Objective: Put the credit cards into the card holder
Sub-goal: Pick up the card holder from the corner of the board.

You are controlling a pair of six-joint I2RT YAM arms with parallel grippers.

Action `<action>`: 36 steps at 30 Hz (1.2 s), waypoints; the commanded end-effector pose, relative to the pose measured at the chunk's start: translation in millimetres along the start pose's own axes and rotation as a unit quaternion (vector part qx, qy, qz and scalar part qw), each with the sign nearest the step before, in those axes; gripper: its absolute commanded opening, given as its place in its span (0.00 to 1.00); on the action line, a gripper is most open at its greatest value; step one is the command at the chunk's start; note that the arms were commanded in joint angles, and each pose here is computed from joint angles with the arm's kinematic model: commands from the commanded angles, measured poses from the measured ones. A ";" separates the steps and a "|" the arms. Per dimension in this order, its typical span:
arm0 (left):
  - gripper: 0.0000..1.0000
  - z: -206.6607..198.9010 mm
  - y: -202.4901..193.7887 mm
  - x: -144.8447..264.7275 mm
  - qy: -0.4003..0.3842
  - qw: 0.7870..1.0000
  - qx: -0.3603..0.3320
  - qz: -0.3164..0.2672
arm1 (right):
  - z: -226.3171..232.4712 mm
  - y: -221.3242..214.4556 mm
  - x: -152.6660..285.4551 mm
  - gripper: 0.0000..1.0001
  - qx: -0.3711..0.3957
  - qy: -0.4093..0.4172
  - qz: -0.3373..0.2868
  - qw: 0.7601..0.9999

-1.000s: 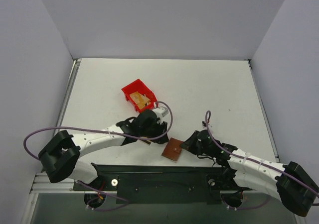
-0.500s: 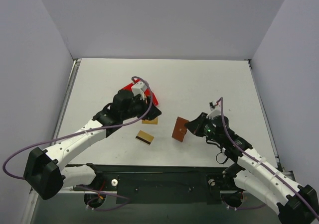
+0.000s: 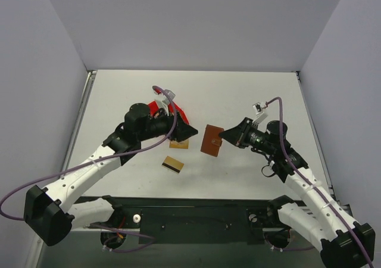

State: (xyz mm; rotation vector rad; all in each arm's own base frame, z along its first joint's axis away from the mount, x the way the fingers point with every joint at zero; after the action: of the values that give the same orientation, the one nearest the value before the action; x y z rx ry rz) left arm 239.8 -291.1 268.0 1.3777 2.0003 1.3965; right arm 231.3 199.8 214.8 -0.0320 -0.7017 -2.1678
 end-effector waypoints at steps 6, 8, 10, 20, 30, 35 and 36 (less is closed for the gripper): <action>0.63 -58.0 48.3 25.0 -0.133 0.988 -0.035 -0.073 | 95.8 41.1 19.4 0.00 -0.019 0.227 0.007 0.974; 0.64 -58.3 47.9 26.8 -0.136 0.987 -0.034 -0.074 | 104.9 43.7 25.3 0.00 -0.022 0.254 0.010 0.967; 0.64 -57.9 49.8 30.0 -0.136 0.987 -0.032 -0.080 | 111.6 45.5 29.7 0.00 -0.024 0.273 0.009 0.962; 0.79 -52.9 53.1 35.6 -0.135 0.986 -0.021 -0.093 | 126.2 43.6 40.2 0.00 -0.025 0.307 0.023 0.951; 0.86 -70.3 54.1 33.4 -0.205 0.973 0.005 -0.101 | 128.5 41.0 41.7 0.00 -0.035 0.327 0.034 0.944; 0.87 -75.8 56.5 32.2 -0.217 0.971 0.003 -0.104 | 128.3 38.9 41.5 0.00 -0.035 0.327 0.037 0.944; 0.87 -79.2 56.1 31.2 -0.223 0.969 0.001 -0.103 | 129.0 38.7 41.7 0.00 -0.034 0.328 0.038 0.943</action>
State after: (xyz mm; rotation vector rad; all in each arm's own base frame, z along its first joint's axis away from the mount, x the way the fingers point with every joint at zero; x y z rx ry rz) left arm 207.0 -298.3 336.2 1.3500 1.8653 0.9596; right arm 216.5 214.9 334.9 0.4540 -0.1878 -1.9992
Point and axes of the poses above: each gripper's point midway between its finger pads, its own x axis back along the fingers, its own z axis along the line the jaws close on, y = z × x, the point moved 1 cm from there along x, back along the fingers, and after that the axes turned 10 degrees about -x, right-handed, at the moved point
